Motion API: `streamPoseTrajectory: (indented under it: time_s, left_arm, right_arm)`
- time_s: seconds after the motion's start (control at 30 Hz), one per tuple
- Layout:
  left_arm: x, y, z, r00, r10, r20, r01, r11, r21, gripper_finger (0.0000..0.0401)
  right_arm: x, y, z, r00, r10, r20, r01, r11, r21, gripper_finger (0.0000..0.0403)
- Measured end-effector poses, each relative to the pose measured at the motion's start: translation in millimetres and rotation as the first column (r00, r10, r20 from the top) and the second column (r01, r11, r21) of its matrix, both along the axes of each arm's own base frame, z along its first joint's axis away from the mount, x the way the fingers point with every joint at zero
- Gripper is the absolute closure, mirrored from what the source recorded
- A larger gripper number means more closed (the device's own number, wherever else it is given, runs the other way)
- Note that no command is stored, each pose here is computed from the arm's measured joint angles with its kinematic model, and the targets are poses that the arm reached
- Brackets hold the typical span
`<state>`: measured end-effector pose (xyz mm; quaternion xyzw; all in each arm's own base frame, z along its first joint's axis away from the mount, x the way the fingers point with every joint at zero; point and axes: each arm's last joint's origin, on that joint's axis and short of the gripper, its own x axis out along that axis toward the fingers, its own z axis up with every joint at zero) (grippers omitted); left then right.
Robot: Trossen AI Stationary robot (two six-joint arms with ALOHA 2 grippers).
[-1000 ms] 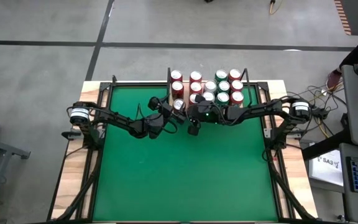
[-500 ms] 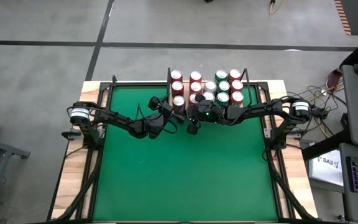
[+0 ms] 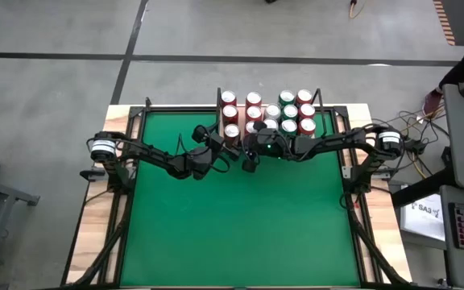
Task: Place canned beverage on shelf
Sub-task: Put the red-black soda can on the shelf aligned with the other red-black soda can
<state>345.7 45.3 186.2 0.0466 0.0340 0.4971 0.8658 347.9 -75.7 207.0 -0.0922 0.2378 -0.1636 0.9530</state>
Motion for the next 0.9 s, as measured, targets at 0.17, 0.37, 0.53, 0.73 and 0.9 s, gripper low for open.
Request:
streamPoseTrajectory:
  time_s: [0.17, 0.37, 0.53, 0.73, 0.9]
  left_arm:
    - [0.0, 0.0, 0.1, 1.0, 0.0, 0.001, 0.0, 1.0, 0.0, 0.0005]
    - [-0.6, 0.0, 2.1, 1.0, 0.001, 0.01, -0.001, 1.0, -0.001, 0.0005]
    - [-2.1, -0.1, 7.6, 1.0, 0.005, 0.028, -0.005, 1.0, 0.001, 0.0005]
    - [-5.4, -0.3, 18.5, 0.998, 0.004, 0.059, -0.004, 1.0, 0.003, 0.0005]
    - [-9.2, -2.5, 30.4, 0.999, -0.001, 0.035, 0.0, 0.999, 0.039, 0.0005]
  right_arm:
    - [0.6, -0.4, 1.4, 1.0, -0.002, 0.016, 0.002, 1.0, -0.001, 0.0394]
    - [0.6, -0.4, 1.6, 1.0, -0.003, 0.018, 0.003, 1.0, 0.0, 0.0394]
    - [0.6, -0.4, 1.5, 1.0, -0.003, 0.018, 0.003, 1.0, 0.001, 0.0394]
    - [0.5, -0.4, 1.4, 1.0, -0.003, 0.018, 0.003, 1.0, 0.001, 0.0394]
    - [0.5, -0.4, 1.5, 1.0, -0.003, 0.018, 0.003, 1.0, 0.001, 0.0394]
